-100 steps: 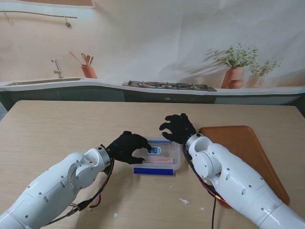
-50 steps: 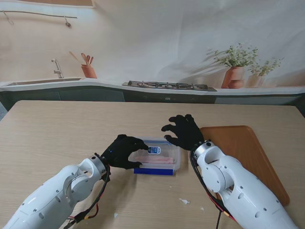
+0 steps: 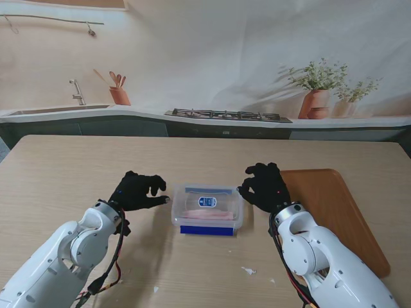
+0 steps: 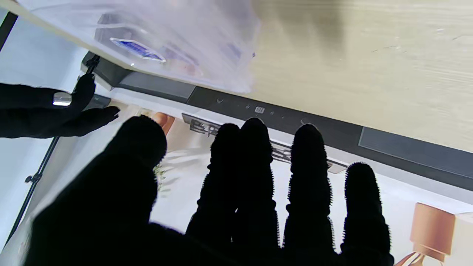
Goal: Separate the bacon slices onto the tray
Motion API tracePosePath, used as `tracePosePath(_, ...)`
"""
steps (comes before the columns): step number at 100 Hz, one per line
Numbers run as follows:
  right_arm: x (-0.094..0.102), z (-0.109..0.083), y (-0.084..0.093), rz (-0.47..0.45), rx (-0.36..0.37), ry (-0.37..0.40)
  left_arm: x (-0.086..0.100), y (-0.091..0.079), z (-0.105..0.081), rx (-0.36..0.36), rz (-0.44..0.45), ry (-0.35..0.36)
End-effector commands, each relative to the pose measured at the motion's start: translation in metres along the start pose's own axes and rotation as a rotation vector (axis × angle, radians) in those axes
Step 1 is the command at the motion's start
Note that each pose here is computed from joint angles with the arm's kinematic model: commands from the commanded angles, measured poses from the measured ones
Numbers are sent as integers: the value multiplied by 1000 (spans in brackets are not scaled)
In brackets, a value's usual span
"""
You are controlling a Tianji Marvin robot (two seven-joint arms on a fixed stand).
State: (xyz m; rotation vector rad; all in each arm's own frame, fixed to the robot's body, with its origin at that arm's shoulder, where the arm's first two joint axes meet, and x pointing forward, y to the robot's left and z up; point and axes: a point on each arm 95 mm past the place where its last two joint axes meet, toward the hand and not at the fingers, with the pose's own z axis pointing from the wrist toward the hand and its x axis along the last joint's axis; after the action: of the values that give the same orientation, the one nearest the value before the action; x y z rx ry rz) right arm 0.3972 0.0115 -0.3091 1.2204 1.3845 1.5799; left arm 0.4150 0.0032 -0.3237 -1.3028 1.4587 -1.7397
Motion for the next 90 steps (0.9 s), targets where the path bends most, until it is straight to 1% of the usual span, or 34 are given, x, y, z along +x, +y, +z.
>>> tracePosePath(1,-6,-1,-10,2,28,1,-13,0,-1,-32,47,-26)
tracePosePath(4,-8,-1,-11,5,31,3,-15,1,-1,-59,49,-32)
tracePosePath(13,-12,1,-17,34,28,-4,-20,5,-1,-167,39,-30)
tracePosePath(19,-15,2,-20,35,40,-2,-21,8,2,-203,38,-25)
tracePosePath(31,-20,2,-26,36,81,-1,-20,14,5,-244,17,-22)
tracePosePath(51,-20,5,-32,42,113,-19,-19,20,7,-259,2,-16)
tracePosePath(69,-20,6,-38,50,152,-14,-17,23,9,-268,9,0)
tracePosePath(82,-19,8,-40,73,155,-11,-16,24,11,-259,16,11)
tracePosePath(90,-18,9,-40,64,152,-3,-16,24,11,-257,11,14)
